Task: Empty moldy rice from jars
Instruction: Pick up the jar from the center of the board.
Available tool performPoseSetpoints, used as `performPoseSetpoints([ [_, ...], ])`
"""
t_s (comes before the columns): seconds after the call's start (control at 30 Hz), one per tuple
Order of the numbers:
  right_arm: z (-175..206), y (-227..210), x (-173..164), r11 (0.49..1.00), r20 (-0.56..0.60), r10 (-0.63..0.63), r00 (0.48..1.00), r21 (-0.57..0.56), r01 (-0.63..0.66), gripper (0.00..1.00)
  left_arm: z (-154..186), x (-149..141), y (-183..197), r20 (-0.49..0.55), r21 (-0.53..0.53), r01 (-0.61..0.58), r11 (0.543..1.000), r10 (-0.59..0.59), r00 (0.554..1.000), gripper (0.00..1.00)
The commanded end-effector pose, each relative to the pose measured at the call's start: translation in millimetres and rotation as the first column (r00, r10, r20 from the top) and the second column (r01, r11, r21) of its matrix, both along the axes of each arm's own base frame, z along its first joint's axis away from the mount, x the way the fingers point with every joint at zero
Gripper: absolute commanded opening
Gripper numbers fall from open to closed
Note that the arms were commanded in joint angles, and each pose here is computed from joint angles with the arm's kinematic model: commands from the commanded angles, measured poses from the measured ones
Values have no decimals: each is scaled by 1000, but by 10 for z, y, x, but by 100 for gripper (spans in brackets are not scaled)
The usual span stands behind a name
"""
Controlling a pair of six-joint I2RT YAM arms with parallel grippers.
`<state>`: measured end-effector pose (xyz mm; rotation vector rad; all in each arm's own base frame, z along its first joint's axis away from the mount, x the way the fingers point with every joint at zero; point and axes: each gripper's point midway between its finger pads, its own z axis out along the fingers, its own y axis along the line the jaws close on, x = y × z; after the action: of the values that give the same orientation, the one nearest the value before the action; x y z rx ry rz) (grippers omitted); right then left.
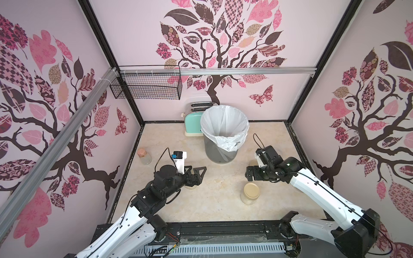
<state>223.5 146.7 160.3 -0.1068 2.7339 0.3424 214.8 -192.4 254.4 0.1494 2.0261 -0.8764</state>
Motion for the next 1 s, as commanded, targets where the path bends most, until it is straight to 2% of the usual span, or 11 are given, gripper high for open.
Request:
performPoseSetpoints([
  [0.0, -13, 48, -109, 1000, -11, -2, 1000, -23, 2, 99, -40, -15, -24, 18, 25, 16, 1000, -16, 1000, 96],
  [0.43, -184, 64, -304, 998, -62, 17, 998, -62, -21, 99, -116, -98, -263, 33, -17, 140, 990, -139, 990, 96],
  [0.7, -311, 119, -470, 996, -93, 35, 995, -77, -42, 99, -203, -144, -286, 25, 9, 164, 986, -164, 986, 96],
  [0.97, -451, 159, -548, 985, -110, 46, 993, -160, -63, 100, -332, -204, -321, 10, 26, 197, 980, -197, 980, 96],
])
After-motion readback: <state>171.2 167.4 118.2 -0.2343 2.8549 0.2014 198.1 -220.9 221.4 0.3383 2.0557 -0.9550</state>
